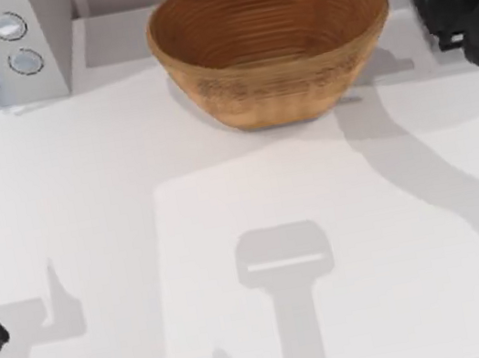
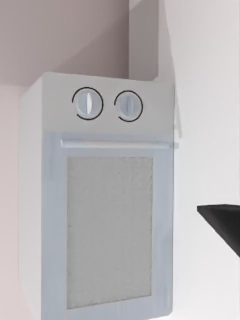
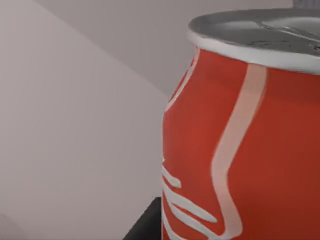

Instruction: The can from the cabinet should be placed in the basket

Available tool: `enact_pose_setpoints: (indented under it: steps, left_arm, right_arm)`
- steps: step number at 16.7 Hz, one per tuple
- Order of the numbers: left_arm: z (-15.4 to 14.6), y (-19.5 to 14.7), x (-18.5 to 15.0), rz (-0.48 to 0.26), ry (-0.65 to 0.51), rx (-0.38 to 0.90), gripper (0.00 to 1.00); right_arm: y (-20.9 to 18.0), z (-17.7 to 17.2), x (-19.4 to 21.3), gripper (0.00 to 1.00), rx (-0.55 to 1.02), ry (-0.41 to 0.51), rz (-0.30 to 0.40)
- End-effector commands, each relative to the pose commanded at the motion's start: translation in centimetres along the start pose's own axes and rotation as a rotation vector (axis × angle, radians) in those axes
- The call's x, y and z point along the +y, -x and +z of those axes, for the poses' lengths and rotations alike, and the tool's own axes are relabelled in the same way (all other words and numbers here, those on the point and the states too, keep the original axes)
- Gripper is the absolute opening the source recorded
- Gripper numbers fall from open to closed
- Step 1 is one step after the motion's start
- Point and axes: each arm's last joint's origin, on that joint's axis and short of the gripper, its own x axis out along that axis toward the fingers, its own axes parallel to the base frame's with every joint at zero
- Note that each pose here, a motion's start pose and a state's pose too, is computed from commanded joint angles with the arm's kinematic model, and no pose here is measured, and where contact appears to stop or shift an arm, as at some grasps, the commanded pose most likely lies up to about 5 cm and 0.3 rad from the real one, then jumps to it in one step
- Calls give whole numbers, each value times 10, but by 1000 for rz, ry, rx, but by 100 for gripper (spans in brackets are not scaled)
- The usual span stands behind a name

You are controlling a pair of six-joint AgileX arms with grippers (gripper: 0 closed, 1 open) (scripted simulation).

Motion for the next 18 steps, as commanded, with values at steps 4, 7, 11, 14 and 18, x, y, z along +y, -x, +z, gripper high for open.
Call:
enact_pose_setpoints:
  steps: [4,7,11,14,18]
  left_arm:
    - [0,0,0,0,0,0,100]
    - [0,0,0,0,0,0,100]
    - [0,0,0,0,0,0,100]
    - [0,0,0,0,0,0,100]
    - [0,0,0,0,0,0,100]
  right_arm:
    - [-36,-40,65,0,10,4,3]
    - [-45,-58,91,0,8,2,5]
    - [-46,-61,95,0,8,1,6]
    - [-47,-65,94,0,18,7,6]
    - [-59,-69,95,0,13,4,5]
